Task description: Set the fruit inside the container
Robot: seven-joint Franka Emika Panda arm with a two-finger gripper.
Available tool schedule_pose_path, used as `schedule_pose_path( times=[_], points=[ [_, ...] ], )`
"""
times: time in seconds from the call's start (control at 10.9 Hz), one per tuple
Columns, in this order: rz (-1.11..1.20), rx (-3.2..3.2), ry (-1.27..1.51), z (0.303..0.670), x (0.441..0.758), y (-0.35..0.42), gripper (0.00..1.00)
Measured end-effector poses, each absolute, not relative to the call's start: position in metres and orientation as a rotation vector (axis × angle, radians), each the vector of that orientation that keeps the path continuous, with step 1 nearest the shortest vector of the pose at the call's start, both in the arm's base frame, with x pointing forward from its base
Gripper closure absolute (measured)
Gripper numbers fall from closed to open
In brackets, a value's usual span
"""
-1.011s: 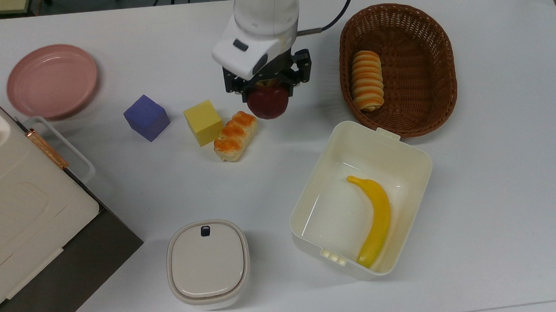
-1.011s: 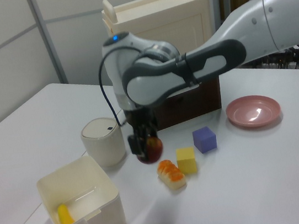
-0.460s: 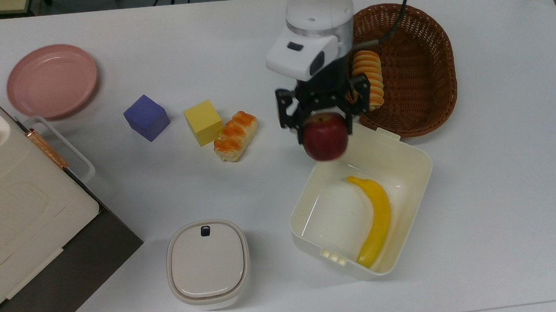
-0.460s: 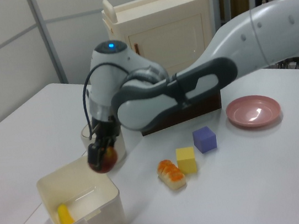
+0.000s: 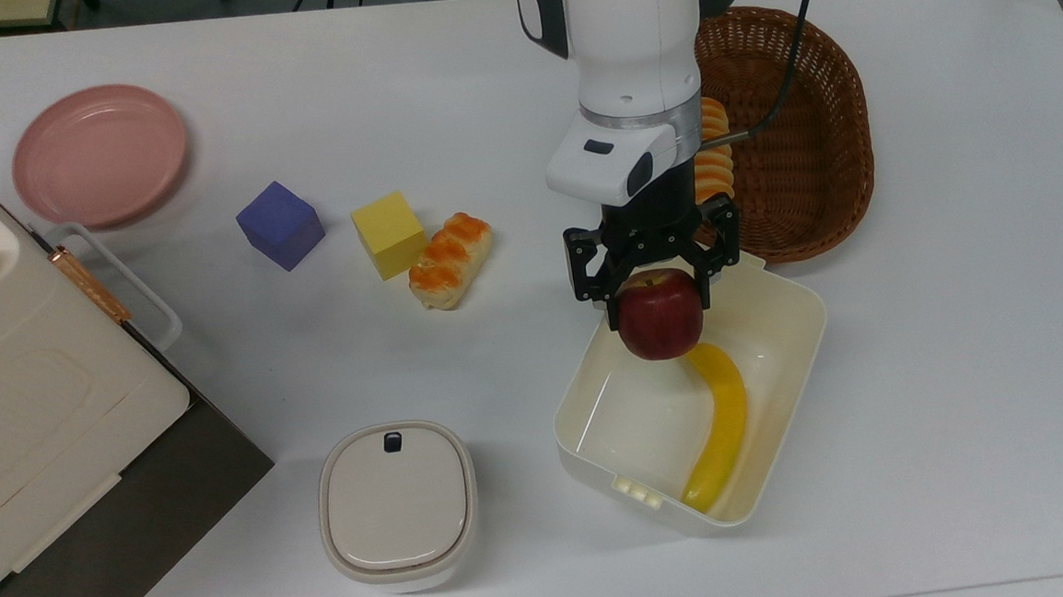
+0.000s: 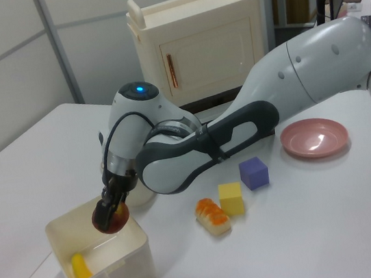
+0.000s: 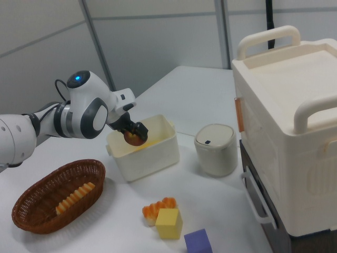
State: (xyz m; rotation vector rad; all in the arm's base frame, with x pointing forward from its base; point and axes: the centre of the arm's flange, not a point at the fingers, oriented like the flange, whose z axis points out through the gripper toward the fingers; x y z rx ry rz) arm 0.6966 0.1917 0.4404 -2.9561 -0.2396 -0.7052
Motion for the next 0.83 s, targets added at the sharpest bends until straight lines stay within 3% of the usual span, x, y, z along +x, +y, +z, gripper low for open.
schedule_pose_path(
  times=[0.18, 0.28, 0.55, 0.83],
  points=[
    [-0.706, -2.956, -0.239, 0.44, 0.697, 0.192, 0.1],
    [-0.71, -2.954, -0.239, 0.442, 0.697, 0.192, 0.0],
    [-0.707, -2.96, -0.236, 0.447, 0.696, 0.189, 0.0],
    [-0.511, -3.064, -0.188, 0.473, 0.679, 0.16, 0.0]
  ],
)
